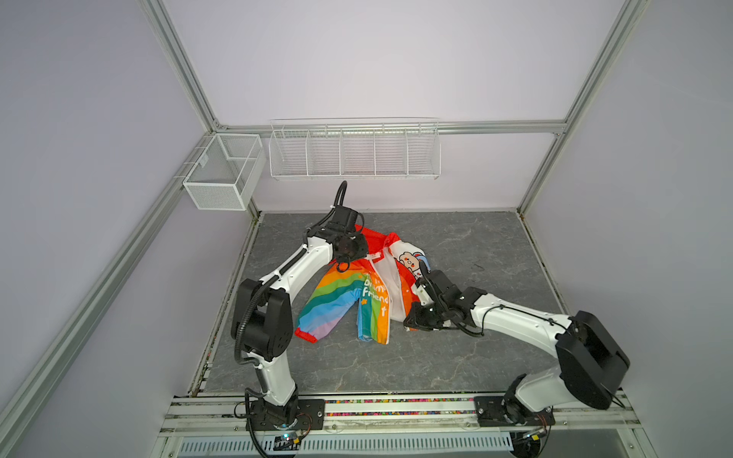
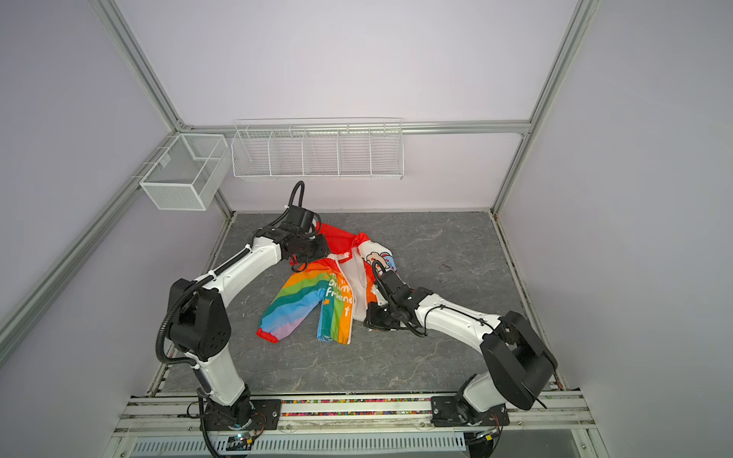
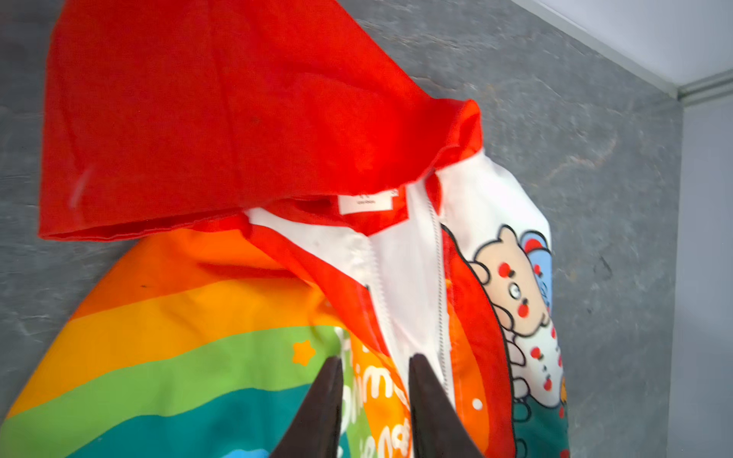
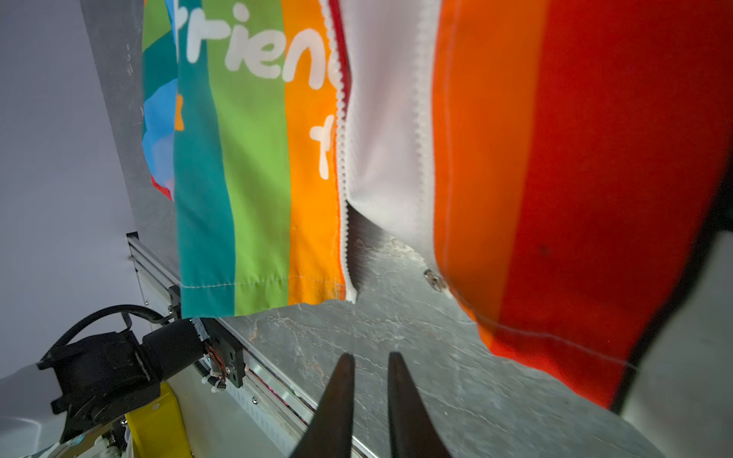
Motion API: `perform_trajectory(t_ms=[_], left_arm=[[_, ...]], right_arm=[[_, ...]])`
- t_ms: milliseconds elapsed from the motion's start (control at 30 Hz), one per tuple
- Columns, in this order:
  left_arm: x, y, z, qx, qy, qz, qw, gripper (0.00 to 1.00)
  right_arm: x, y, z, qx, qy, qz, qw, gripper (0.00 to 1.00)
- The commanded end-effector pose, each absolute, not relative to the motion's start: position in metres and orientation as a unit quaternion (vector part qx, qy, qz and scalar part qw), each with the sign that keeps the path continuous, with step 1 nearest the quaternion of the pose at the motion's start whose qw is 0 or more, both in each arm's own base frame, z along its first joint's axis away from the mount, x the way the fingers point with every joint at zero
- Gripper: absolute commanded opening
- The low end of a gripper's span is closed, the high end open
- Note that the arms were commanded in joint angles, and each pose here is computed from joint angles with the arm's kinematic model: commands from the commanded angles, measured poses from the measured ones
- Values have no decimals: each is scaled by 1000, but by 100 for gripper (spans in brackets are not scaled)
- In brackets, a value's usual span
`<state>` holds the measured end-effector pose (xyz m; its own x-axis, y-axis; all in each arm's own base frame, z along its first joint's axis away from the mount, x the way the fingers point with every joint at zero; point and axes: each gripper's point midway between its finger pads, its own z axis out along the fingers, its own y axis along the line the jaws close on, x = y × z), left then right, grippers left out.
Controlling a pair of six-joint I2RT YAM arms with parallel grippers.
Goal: Zip up the jacket
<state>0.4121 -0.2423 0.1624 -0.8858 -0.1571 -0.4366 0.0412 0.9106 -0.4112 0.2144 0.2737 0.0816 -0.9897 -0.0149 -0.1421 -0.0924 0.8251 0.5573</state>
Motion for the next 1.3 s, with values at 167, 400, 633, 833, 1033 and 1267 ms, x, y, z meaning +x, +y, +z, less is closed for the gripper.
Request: perform_trajectory(t_ms=[167, 400, 633, 833, 1033, 1267], left_arm=[[356, -266, 159, -19, 949, -217, 226, 34], [328, -260, 138, -46, 946, -245, 208, 37], [312, -262, 120, -50, 947, -256, 187, 37], [297, -292, 124, -21, 945, -277, 174, 40], [277, -326, 109, -6, 942, -302, 146, 41], [261, -348, 81, 2, 945, -305, 119, 41]], right_arm=[[223, 242, 89, -36, 968, 233, 92, 57], [232, 247, 67, -34, 971, 222, 77, 51], [237, 236, 40, -11, 978, 197, 64, 41], [232, 214, 13, 14, 985, 170, 42, 31], [229, 209, -3, 27, 985, 166, 27, 25], [227, 203, -11, 38, 986, 162, 19, 20]])
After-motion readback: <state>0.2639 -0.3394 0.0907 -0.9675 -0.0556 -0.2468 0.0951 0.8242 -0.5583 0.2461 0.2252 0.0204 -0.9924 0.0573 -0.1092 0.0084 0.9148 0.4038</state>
